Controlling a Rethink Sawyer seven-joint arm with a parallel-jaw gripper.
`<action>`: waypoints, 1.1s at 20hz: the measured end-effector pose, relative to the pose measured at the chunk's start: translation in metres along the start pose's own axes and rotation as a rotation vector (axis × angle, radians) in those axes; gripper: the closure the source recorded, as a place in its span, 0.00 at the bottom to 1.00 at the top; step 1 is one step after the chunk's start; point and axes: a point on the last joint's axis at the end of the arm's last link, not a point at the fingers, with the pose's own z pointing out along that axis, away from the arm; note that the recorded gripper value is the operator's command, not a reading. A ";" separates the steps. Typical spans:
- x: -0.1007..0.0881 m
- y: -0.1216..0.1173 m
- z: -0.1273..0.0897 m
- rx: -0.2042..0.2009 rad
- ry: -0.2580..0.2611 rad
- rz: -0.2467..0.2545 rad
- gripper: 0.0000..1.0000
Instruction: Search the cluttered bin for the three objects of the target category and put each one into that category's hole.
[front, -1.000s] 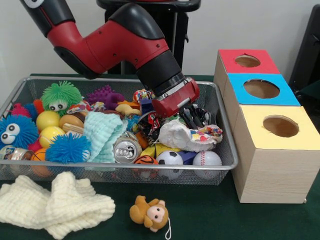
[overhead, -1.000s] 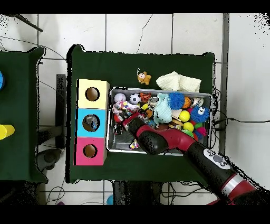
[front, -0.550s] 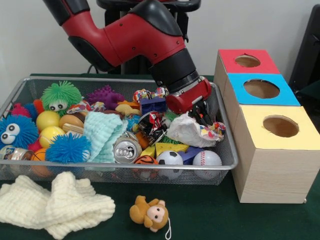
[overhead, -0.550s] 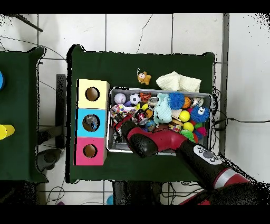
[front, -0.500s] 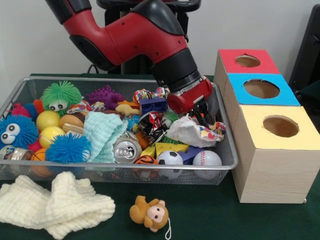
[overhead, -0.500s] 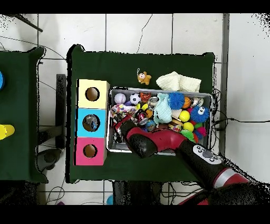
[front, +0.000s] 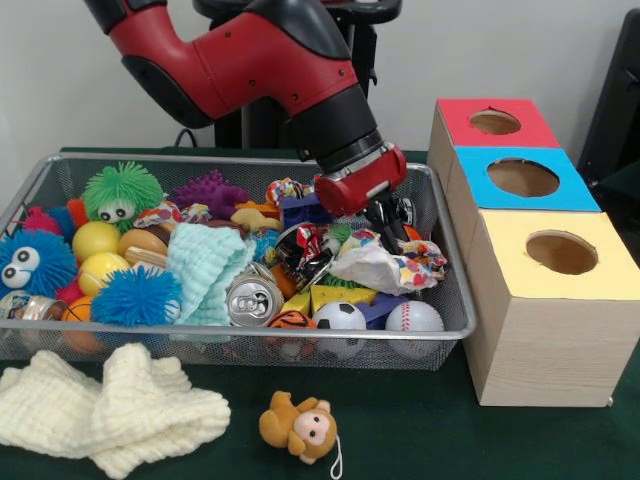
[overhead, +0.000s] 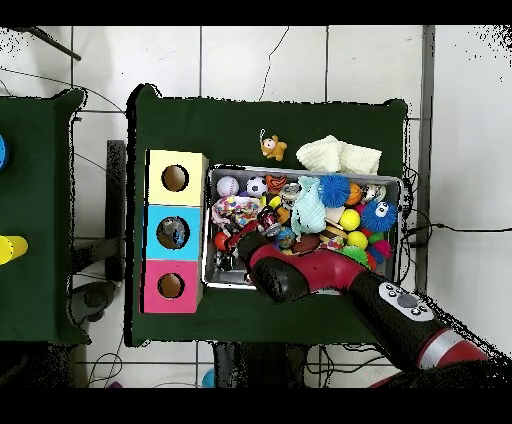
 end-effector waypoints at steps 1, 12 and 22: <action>0.003 -0.001 -0.003 -0.002 0.006 0.006 1.00; 0.036 -0.009 -0.027 -0.079 0.158 0.053 1.00; 0.025 -0.006 -0.031 -0.058 0.217 -0.028 1.00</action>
